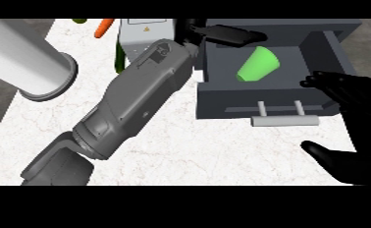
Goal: Pick up the cup, place it into the drawer and close the drawer
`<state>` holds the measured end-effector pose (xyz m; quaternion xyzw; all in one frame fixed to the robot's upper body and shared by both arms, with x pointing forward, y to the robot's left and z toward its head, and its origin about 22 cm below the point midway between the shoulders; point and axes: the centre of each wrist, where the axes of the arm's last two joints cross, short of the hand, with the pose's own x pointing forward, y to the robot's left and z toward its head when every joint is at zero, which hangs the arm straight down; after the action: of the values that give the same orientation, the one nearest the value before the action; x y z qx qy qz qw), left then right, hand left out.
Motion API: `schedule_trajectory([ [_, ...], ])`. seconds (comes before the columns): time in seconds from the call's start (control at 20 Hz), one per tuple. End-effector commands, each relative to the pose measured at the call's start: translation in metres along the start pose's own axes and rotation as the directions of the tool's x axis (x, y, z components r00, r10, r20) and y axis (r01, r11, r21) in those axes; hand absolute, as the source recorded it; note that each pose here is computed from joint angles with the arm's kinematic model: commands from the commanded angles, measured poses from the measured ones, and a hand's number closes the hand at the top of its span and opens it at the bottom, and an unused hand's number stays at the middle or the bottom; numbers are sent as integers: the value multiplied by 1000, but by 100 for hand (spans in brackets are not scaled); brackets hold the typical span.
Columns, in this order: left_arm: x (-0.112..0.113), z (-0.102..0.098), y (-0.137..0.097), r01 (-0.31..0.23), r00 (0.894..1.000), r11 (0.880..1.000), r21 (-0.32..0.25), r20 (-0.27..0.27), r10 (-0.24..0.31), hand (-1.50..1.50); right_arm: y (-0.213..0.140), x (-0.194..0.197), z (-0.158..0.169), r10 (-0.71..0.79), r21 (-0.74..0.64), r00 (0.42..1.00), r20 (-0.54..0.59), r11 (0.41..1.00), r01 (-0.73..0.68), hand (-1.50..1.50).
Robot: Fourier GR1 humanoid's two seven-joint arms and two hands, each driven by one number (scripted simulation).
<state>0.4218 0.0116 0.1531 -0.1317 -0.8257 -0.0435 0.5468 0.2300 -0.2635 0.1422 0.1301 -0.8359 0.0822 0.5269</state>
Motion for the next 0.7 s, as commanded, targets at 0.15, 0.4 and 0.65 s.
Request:
schedule_trajectory([
  [0.15, 10, 9, 30, -71, 997, 994, 80, 8, 70, -150, -10, 11, 14, 217, 138, 976, -26, 968, -211, 150],
  [0.4, 2, 41, 79, -71, 997, 983, 171, -24, 76, -150, 0, 11, 25, 297, 189, 952, -75, 941, -279, 150],
  [0.65, 17, 76, 121, -84, 995, 978, 193, -29, 91, -150, -2, 9, 10, 374, 208, 921, -110, 914, -347, 150],
])
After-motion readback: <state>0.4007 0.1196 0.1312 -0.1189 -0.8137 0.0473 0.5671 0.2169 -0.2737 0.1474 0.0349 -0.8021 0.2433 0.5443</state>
